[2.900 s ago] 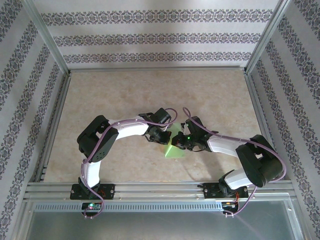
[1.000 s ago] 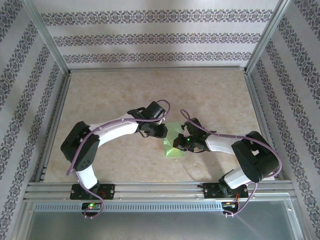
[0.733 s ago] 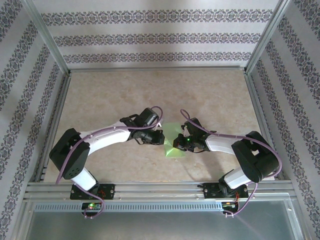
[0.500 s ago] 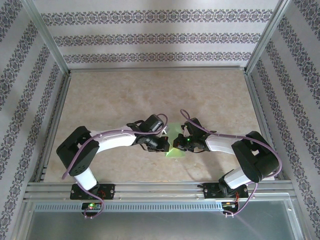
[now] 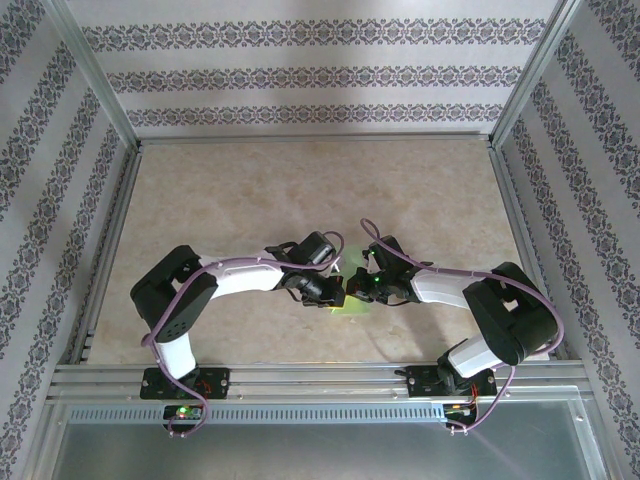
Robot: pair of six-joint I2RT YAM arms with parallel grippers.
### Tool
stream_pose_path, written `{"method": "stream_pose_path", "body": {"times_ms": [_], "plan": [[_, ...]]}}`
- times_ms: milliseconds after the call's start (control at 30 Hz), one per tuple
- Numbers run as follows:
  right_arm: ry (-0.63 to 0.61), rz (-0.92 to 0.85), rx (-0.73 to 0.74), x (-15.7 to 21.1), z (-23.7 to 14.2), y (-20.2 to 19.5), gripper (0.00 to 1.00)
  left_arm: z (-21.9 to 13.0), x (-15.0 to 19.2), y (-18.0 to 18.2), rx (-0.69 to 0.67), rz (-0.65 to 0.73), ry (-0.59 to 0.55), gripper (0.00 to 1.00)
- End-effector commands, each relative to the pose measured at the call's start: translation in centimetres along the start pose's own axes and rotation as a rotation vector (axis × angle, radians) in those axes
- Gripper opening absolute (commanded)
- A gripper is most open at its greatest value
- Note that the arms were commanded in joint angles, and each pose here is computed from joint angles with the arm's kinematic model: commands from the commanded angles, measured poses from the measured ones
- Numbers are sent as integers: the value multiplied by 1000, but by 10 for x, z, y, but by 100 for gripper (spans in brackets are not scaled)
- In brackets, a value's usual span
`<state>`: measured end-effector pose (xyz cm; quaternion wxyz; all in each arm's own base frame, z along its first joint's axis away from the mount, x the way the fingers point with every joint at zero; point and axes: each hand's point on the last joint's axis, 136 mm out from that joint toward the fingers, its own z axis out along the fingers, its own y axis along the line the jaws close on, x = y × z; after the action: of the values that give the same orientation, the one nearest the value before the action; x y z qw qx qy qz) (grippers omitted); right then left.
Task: Fold a paper plane with a square sheet of paper (fold left side to right side)
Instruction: Fold the triangle a second time at the center of the table.
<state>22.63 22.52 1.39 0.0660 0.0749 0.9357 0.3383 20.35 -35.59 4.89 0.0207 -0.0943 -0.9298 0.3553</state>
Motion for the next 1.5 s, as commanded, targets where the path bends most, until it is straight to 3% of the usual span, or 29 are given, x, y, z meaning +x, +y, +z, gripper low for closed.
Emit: {"method": "stream_pose_path", "body": {"times_ms": [0,1467], "plan": [[48,19,90,19,4,-27,0,4,0,1,-32,19,4,4],[52,14,101,20,3,-29,0,11,8,33,-156,-18,39,4]]}}
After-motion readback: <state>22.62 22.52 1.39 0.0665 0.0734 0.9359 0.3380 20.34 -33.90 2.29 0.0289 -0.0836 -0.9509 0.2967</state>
